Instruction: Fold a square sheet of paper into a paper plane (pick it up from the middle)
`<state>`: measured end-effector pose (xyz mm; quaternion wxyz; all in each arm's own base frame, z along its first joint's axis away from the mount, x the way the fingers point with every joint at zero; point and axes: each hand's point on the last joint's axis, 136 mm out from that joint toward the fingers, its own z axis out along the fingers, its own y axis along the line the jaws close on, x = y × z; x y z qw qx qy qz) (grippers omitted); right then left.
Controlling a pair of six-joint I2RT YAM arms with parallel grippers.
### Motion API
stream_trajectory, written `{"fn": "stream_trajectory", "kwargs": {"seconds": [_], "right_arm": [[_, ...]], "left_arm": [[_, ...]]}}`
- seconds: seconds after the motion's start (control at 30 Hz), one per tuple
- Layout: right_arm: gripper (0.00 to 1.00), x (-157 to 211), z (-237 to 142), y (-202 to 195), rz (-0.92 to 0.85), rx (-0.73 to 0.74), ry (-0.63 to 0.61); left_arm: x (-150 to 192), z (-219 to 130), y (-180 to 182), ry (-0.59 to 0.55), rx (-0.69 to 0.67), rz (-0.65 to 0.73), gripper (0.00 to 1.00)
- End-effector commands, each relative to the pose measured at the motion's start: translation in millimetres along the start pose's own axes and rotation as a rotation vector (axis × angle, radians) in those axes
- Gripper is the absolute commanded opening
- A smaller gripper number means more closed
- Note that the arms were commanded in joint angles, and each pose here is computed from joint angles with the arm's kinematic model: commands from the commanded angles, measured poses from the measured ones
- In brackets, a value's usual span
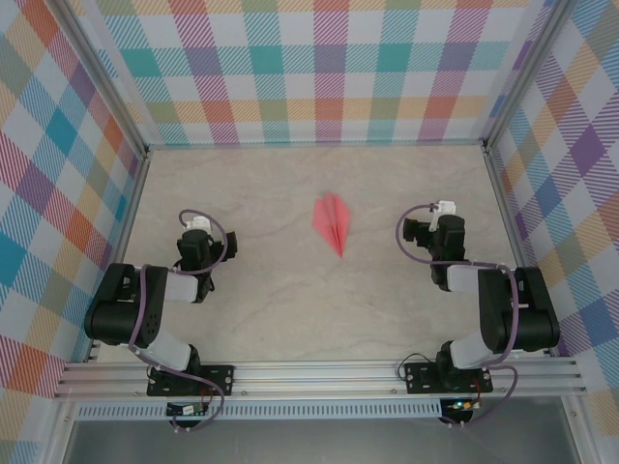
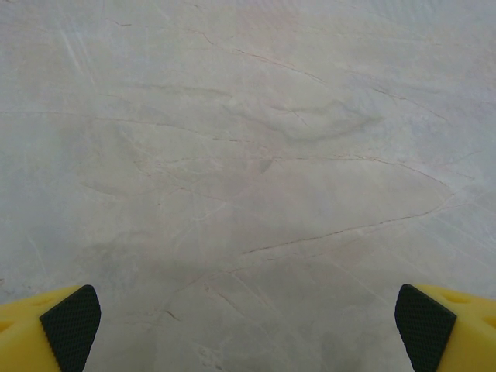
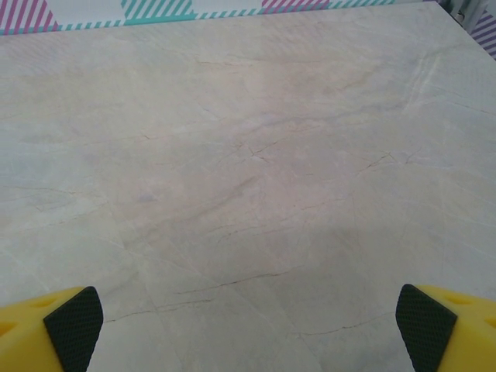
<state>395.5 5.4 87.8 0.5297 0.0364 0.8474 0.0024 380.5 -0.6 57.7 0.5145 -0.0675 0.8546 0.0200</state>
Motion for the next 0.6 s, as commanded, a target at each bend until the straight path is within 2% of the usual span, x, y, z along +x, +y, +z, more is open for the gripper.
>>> {"fn": "stream_trajectory", "kwargs": {"seconds": [0.0,0.17,0.57], "right_arm": [[1.00,-8,-1,5,-0.001,-0.048,-0.056],[1.00,-4,-1,5,-0.004,-0.050,-0.070],[1.00,-3,-1,5,-0.004,-0.049,-0.068]], "left_arm": [[-27,3,0,-0.084,-0.005,-0.007,1.00],[-27,4,-10,-0.072,0.039,0.018,1.00],[-27,5,-11,-0.067,0.043,0.019,1.00]]}}
